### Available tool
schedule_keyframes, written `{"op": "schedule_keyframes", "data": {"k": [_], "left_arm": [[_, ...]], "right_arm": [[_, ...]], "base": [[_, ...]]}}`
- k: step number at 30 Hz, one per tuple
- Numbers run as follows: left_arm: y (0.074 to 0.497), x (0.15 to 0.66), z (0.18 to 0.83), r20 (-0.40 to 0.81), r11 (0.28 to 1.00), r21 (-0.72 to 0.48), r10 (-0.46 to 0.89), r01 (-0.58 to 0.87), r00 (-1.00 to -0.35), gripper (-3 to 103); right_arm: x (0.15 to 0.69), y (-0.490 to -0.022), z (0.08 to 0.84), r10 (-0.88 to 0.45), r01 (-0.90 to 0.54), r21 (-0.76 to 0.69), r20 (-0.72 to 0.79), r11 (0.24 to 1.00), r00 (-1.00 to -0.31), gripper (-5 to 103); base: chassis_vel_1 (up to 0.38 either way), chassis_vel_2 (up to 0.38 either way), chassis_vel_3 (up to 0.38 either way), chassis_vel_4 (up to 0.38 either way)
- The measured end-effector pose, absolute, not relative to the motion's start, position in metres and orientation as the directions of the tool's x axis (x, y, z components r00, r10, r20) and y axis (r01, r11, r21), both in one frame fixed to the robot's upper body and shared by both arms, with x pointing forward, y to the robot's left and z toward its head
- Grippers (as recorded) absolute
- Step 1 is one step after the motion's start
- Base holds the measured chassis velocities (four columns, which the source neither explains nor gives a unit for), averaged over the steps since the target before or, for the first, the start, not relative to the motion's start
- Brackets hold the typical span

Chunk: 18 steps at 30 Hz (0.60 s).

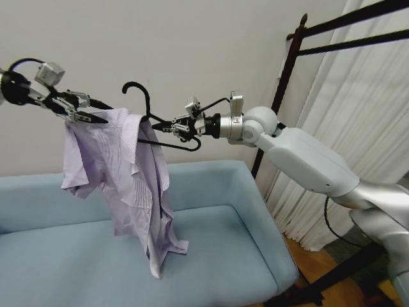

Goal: Pick up the clothes from the sofa and hang them on the clothes hanger.

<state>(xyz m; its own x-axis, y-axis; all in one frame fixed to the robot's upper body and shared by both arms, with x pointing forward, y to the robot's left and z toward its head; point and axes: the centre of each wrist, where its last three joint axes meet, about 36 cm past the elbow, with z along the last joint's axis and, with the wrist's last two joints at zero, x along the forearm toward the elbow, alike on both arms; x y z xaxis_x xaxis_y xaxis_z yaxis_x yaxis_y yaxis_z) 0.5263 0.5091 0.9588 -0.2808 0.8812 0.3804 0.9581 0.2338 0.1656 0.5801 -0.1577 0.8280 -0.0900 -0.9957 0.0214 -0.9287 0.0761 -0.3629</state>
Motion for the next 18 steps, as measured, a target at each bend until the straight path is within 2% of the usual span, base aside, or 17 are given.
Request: {"op": "schedule_keyframes", "data": {"k": [2,7,12,14,15,18], "left_arm": [[0.509,0.528,0.958,0.383,0.227,0.161,0.883,0.96,-0.273,93],[0.509,0.533,0.958,0.385,0.222,0.158,0.883,0.962,-0.267,97],[0.506,0.538,0.956,0.383,0.214,0.154,0.887,0.965,-0.258,93],[0.503,0.542,0.956,0.382,0.204,0.154,0.89,0.967,-0.249,85],[0.503,0.542,0.956,0.382,0.204,0.154,0.89,0.967,-0.249,85],[0.502,0.545,0.956,0.381,0.189,0.15,0.895,0.97,-0.233,68]], "right_arm": [[0.581,-0.157,0.828,-0.996,-0.931,-0.357,0.016,0.08,-0.092,1],[0.582,-0.155,0.828,-0.996,-0.932,-0.354,0.007,0.084,-0.093,1],[0.579,-0.152,0.829,-0.996,-0.93,-0.359,-0.002,0.082,-0.087,1],[0.579,-0.152,0.831,-0.996,-0.928,-0.363,-0.004,0.083,-0.087,1],[0.579,-0.152,0.831,-0.996,-0.928,-0.363,-0.004,0.083,-0.087,1],[0.579,-0.154,0.833,-0.996,-0.927,-0.364,-0.007,0.089,-0.093,1]], "base": [[0.0,0.0,0.0,0.0],[0.0,0.0,0.0,0.0],[0.0,0.0,0.0,0.0],[0.0,0.0,0.0,0.0],[0.0,0.0,0.0,0.0],[0.0,0.0,0.0,0.0]]}}
